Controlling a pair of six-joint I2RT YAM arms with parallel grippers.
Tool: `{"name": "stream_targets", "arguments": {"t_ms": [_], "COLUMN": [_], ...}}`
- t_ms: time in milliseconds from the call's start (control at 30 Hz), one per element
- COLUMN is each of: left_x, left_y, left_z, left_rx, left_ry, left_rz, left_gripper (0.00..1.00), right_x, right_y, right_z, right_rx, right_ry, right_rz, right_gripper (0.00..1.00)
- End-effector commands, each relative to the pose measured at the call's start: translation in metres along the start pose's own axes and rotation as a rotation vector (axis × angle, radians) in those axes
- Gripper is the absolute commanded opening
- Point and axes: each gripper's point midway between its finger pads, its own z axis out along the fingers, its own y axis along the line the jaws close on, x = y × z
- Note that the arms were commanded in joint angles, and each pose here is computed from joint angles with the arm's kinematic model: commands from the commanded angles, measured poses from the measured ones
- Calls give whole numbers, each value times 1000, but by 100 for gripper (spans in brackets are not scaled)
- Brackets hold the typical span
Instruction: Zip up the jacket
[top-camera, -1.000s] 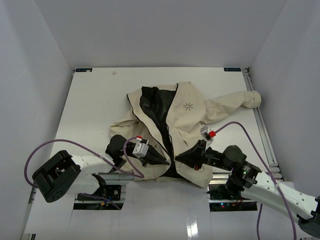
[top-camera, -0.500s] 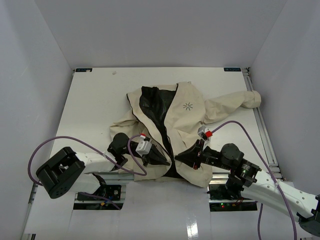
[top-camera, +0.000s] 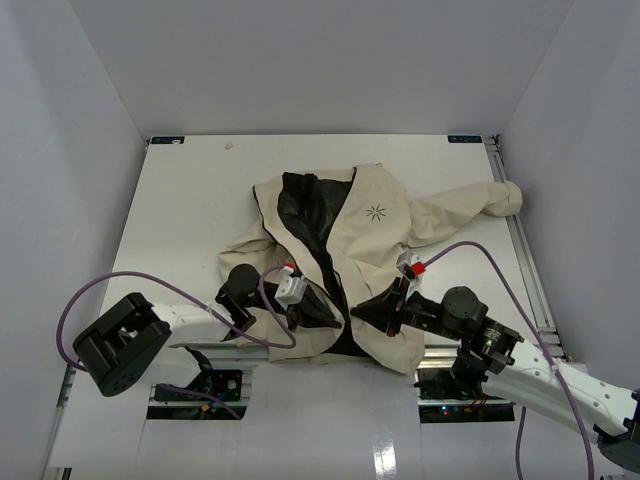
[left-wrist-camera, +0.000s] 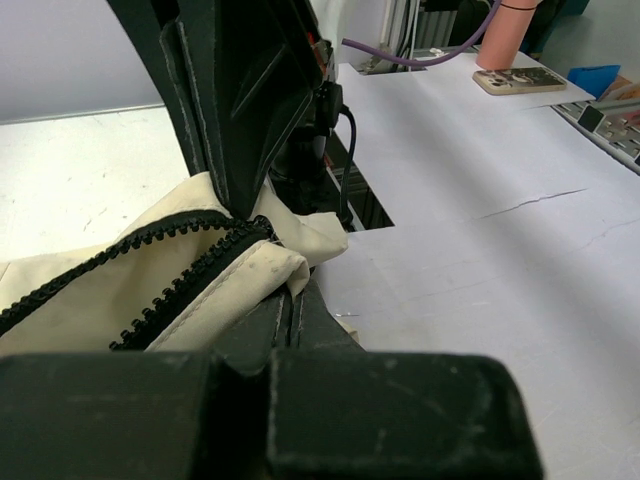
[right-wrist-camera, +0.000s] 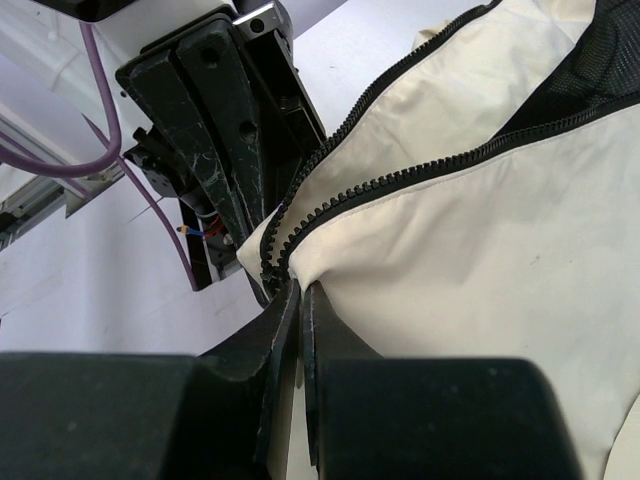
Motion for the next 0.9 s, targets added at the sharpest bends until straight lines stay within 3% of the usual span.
{"name": "stream_targets", "arguments": {"t_ms": [0,233,400,867], "left_x": [20,24,25,28], "left_y": [-27,-27,-25,-31], "left_z": [-5,-6,-6,-13], "left_rx": [99,79,56,16], "left_ry": [67,69,65,82], "left_rz": [-83,-117,-142,-184], "left_gripper": [0,0,0,0], "right_x": [-88,-89,-77,-97], "right_y": [5,-11,-10,-16], "right_z": [-7,-7,-4,-2], "right_rx": [63,147,102,180], "right_ry": [-291,-314,-322,-330], "right_rz": [-75,-63,-30,-53], "right_gripper": [8,8,8,8]}}
